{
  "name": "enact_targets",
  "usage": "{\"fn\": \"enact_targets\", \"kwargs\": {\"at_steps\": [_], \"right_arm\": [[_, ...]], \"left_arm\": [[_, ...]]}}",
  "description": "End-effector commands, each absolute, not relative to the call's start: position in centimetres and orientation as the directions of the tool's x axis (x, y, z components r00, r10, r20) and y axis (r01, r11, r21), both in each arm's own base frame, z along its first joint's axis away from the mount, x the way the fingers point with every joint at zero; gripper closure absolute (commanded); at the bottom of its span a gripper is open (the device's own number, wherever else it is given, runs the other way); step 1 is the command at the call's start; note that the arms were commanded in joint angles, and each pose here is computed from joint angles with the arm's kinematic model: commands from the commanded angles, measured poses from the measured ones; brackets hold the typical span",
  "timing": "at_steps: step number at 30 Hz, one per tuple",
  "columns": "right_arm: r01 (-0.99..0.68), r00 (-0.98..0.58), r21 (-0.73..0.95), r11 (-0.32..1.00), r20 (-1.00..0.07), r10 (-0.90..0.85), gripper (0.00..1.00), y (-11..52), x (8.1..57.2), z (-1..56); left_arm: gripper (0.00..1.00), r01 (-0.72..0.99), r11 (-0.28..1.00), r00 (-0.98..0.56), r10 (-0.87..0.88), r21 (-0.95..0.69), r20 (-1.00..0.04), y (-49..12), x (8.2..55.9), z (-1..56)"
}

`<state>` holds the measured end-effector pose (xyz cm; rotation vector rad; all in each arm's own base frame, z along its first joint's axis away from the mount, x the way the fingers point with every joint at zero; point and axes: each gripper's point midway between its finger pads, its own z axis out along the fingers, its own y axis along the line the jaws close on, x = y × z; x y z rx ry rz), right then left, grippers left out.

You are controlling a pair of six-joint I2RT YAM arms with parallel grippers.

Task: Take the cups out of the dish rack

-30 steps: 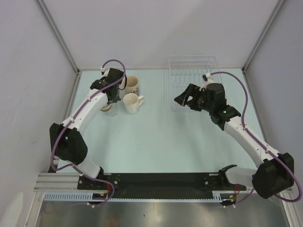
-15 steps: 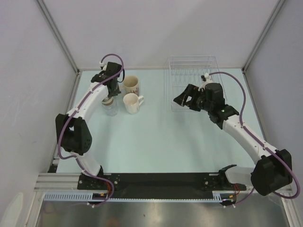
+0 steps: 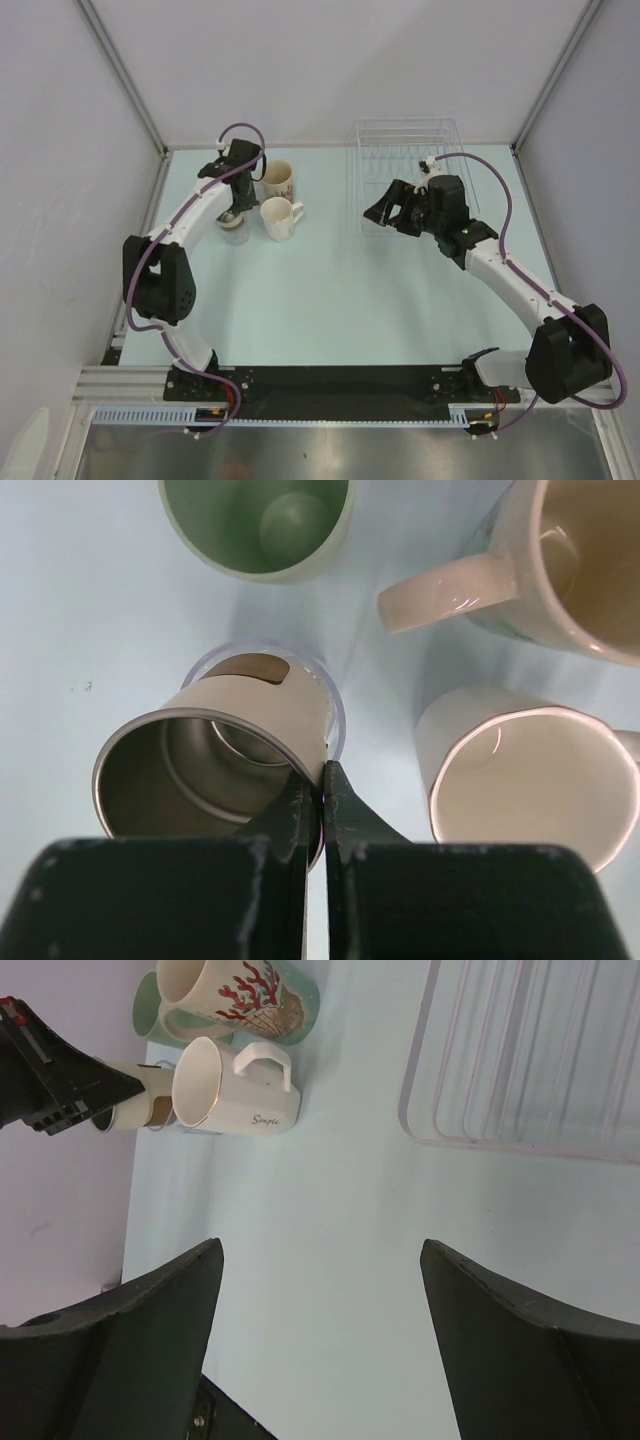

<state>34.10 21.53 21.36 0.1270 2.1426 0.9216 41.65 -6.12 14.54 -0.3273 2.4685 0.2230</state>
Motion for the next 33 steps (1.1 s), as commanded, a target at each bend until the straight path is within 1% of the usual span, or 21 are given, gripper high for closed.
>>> {"fn": "enact_targets", "kwargs": {"at_steps": [1, 8, 10, 11, 14, 16, 24, 27, 28, 29, 30, 31, 33], "right_arm": [[-0.249, -0.651, 0.653, 0.715, -0.660, 0.375, 0.15, 21.8, 34.8, 23.2], [-0.246, -0.652, 0.648, 0.721, -0.661, 0.371, 0.15, 21.7, 34.6, 23.0], [-0.243, -0.653, 0.646, 0.724, -0.660, 0.371, 0.15, 21.6, 34.6, 22.9], [-0.244, -0.651, 0.646, 0.723, -0.662, 0.371, 0.15, 21.6, 34.6, 23.0], [-0.244, -0.652, 0.647, 0.722, -0.661, 0.371, 0.14, 21.7, 34.6, 22.9], [-0.242, -0.654, 0.652, 0.718, -0.657, 0.376, 0.15, 21.7, 34.7, 22.9], [-0.238, -0.655, 0.656, 0.716, -0.653, 0.381, 0.15, 21.7, 34.6, 22.8], [-0.242, -0.654, 0.657, 0.714, -0.654, 0.380, 0.15, 21.7, 34.4, 22.8], [-0.244, -0.654, 0.657, 0.713, -0.654, 0.380, 0.15, 21.7, 34.3, 22.9], [-0.241, -0.655, 0.658, 0.714, -0.653, 0.381, 0.15, 21.7, 34.3, 22.8], [-0.246, -0.654, 0.657, 0.713, -0.655, 0.378, 0.15, 21.8, 34.2, 23.0], [-0.245, -0.647, 0.652, 0.718, -0.661, 0.380, 0.14, 21.7, 34.4, 23.1], [-0.238, -0.640, 0.641, 0.730, -0.669, 0.378, 0.14, 21.5, 34.4, 23.3]], "left_arm": [[1.00, -0.295, 0.953, -0.748, -0.190, 0.062, -0.635, -6.2, 42.1, 14.7], [0.99, -0.295, 0.953, -0.765, -0.197, 0.062, -0.613, -6.4, 42.0, 13.4], [0.91, -0.299, 0.953, -0.759, -0.203, 0.055, -0.619, -6.5, 42.1, 13.7], [0.82, -0.299, 0.953, -0.754, -0.203, 0.052, -0.625, -6.4, 42.1, 14.1], [0.70, -0.305, 0.951, -0.738, -0.200, 0.054, -0.644, -6.2, 42.3, 15.0], [0.65, -0.309, 0.950, -0.727, -0.202, 0.050, -0.656, -6.1, 42.3, 15.6], [0.65, -0.327, 0.944, -0.695, -0.211, 0.042, -0.687, -5.7, 42.3, 17.3], [0.63, -0.337, 0.941, -0.680, -0.222, 0.030, -0.699, -5.7, 42.2, 18.0], [0.60, -0.343, 0.939, -0.663, -0.230, 0.016, -0.713, -5.6, 42.0, 19.0], [0.49, -0.349, 0.937, -0.647, -0.238, 0.003, -0.725, -5.6, 41.8, 19.8], [0.42, -0.349, 0.937, -0.624, -0.238, -0.007, -0.745, -5.9, 41.7, 20.8], [0.31, -0.338, 0.941, -0.589, -0.238, -0.033, -0.772, -6.3, 41.2, 22.7], [0.19, -0.287, 0.956, -0.552, -0.217, -0.061, -0.805, -8.1, 40.8, 25.3]]}}
